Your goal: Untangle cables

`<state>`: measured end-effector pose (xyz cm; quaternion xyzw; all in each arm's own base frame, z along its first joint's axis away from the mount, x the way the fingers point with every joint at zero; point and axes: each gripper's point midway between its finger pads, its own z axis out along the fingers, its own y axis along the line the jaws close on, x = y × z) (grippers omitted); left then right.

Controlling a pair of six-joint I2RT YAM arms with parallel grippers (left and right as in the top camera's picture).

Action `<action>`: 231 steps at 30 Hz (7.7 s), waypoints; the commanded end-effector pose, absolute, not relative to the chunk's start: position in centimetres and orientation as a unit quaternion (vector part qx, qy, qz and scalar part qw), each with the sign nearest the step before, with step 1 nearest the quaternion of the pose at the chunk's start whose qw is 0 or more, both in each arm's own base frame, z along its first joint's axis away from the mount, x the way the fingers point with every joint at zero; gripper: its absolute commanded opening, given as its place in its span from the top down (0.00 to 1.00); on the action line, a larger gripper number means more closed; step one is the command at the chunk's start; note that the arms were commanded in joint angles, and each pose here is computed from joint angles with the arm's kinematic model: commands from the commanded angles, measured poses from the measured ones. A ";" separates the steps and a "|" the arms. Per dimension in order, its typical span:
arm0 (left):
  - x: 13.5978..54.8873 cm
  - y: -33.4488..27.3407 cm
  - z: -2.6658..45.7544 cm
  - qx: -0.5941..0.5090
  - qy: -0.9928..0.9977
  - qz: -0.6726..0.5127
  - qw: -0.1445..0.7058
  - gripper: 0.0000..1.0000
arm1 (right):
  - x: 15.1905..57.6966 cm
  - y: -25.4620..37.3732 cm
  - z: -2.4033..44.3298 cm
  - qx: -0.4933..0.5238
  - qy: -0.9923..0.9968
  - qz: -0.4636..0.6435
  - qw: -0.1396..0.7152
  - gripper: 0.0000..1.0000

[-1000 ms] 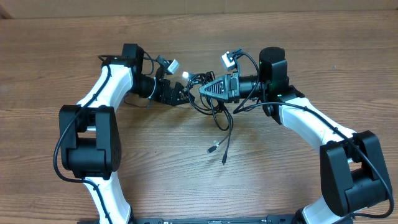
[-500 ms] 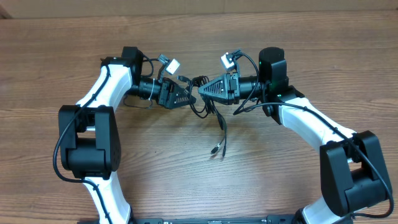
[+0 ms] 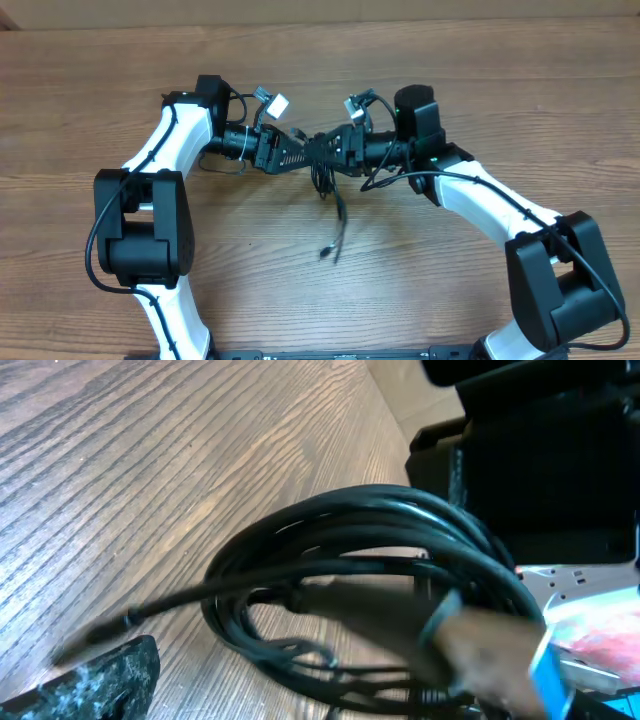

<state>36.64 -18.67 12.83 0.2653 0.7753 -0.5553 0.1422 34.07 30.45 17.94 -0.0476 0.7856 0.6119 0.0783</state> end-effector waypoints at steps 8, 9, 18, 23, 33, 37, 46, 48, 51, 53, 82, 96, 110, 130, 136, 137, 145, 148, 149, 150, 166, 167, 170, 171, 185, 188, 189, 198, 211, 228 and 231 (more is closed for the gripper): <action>36.9 -19.2 14.1 0.280 0.753 -0.572 0.164 0.01 | 34.3 31.2 17.9 -0.053 0.794 0.596 0.106 0.78; 36.9 -19.2 14.1 0.280 0.753 -0.572 0.164 0.00 | 34.3 31.2 17.9 -0.053 0.794 0.596 0.106 0.80; 37.0 -19.0 13.7 0.283 0.760 -0.563 0.162 0.01 | 35.1 30.5 20.0 -0.043 0.771 0.627 0.105 0.91; 37.0 -18.9 13.5 0.284 0.764 -0.557 0.160 0.00 | 35.6 29.4 21.7 -0.052 0.750 0.651 0.108 0.92; 37.3 -18.3 13.2 0.281 0.770 -0.549 0.163 0.00 | 35.3 27.9 22.5 -0.072 0.736 0.667 0.093 0.91; 37.4 -18.0 13.1 0.280 0.773 -0.545 0.164 0.00 | 35.1 28.0 23.6 -0.084 0.724 0.679 0.093 0.96; 38.0 -17.3 13.0 0.256 0.783 -0.543 0.161 0.00 | 33.5 28.0 25.1 -0.139 0.700 0.695 0.082 0.96; 38.1 -17.3 13.2 0.254 0.781 -0.547 0.163 0.01 | 33.2 28.1 25.1 -0.144 0.699 0.696 0.077 0.96; 38.0 -17.6 13.7 0.255 0.769 -0.561 0.168 0.01 | 32.6 28.7 25.2 -0.156 0.695 0.698 0.073 0.96; 37.8 -17.9 13.8 0.259 0.766 -0.564 0.168 0.01 | 32.0 29.2 25.6 -0.175 0.688 0.700 0.073 0.96; 34.8 -23.0 14.9 0.341 0.712 -0.592 0.163 0.96 | 29.5 31.5 25.8 -0.210 0.677 0.704 0.051 0.95; 36.4 -19.6 14.1 0.285 0.752 -0.574 0.157 0.96 | 33.3 29.2 22.2 -0.139 0.726 0.667 0.093 0.16; 39.9 -16.8 6.4 0.108 0.928 -0.350 0.061 0.96 | 34.9 28.4 16.2 -0.096 0.806 0.567 0.140 0.16; 39.1 -18.6 6.4 0.131 0.926 -0.350 0.054 0.96 | 38.2 28.6 12.5 -0.034 0.873 0.419 0.247 0.18; 38.7 -19.7 6.4 0.160 0.922 -0.349 0.056 0.96 | 38.7 28.3 12.4 -0.027 0.875 0.409 0.256 0.40; 38.7 -19.7 6.3 0.159 0.922 -0.349 0.056 0.96 | 38.8 27.9 12.0 -0.020 0.880 0.397 0.259 0.52; 38.7 -19.6 6.3 0.166 0.921 -0.347 0.059 0.88 | 38.7 26.9 10.8 -0.002 0.896 0.369 0.249 0.96; 38.8 -19.6 6.3 0.166 0.921 -0.347 0.060 0.62 | 38.6 27.0 10.8 -0.004 0.895 0.371 0.247 0.96; 38.8 -19.5 6.4 0.165 0.921 -0.348 0.060 0.47 | 38.6 27.0 10.8 -0.004 0.896 0.370 0.247 0.96; 38.7 -19.4 6.5 0.163 0.922 -0.347 0.058 0.41 | 38.5 27.0 10.7 -0.007 0.896 0.369 0.247 0.96; 39.2 -18.9 7.5 0.166 0.921 -0.347 0.061 0.52 | 37.6 25.2 8.4 -0.039 0.922 0.304 0.237 0.96; 39.2 -19.0 7.5 0.166 0.921 -0.348 0.061 0.52 | 37.4 25.4 8.5 -0.042 0.921 0.309 0.235 0.96; 39.1 -19.3 7.5 0.170 0.920 -0.348 0.061 0.56 | 37.3 25.6 8.6 -0.044 0.920 0.313 0.232 0.96; 39.1 -19.4 7.5 0.172 0.920 -0.348 0.062 0.57 | 37.3 25.6 8.6 -0.044 0.920 0.313 0.232 0.96; 40.8 -12.3 3.7 0.027 0.992 -0.109 0.057 0.37 | 37.1 24.4 7.5 -0.029 0.933 0.281 0.223 0.96; 40.6 -13.0 3.9 0.023 0.990 -0.130 0.051 0.38 | 37.1 24.4 7.5 -0.028 0.933 0.281 0.223 0.96; 40.3 -14.2 4.2 0.042 0.985 -0.163 0.048 0.40 | 37.1 24.4 7.5 -0.028 0.933 0.281 0.223 0.96; 38.7 -19.6 7.0 0.141 0.933 -0.328 0.043 0.48 | 36.8 24.8 7.7 -0.033 0.930 0.294 0.218 0.96; 38.5 -20.0 3.3 0.121 0.966 -0.228 0.028 0.61 | 36.8 24.8 7.7 -0.033 0.930 0.294 0.218 0.96; 37.1 -23.6 5.6 0.175 0.904 -0.391 0.012 0.96 | 37.0 24.5 7.5 -0.033 0.933 0.282 0.222 0.96; 37.1 -23.3 7.0 0.180 0.880 -0.439 0.016 0.96 | 37.0 23.8 7.0 -0.027 0.939 0.261 0.223 0.96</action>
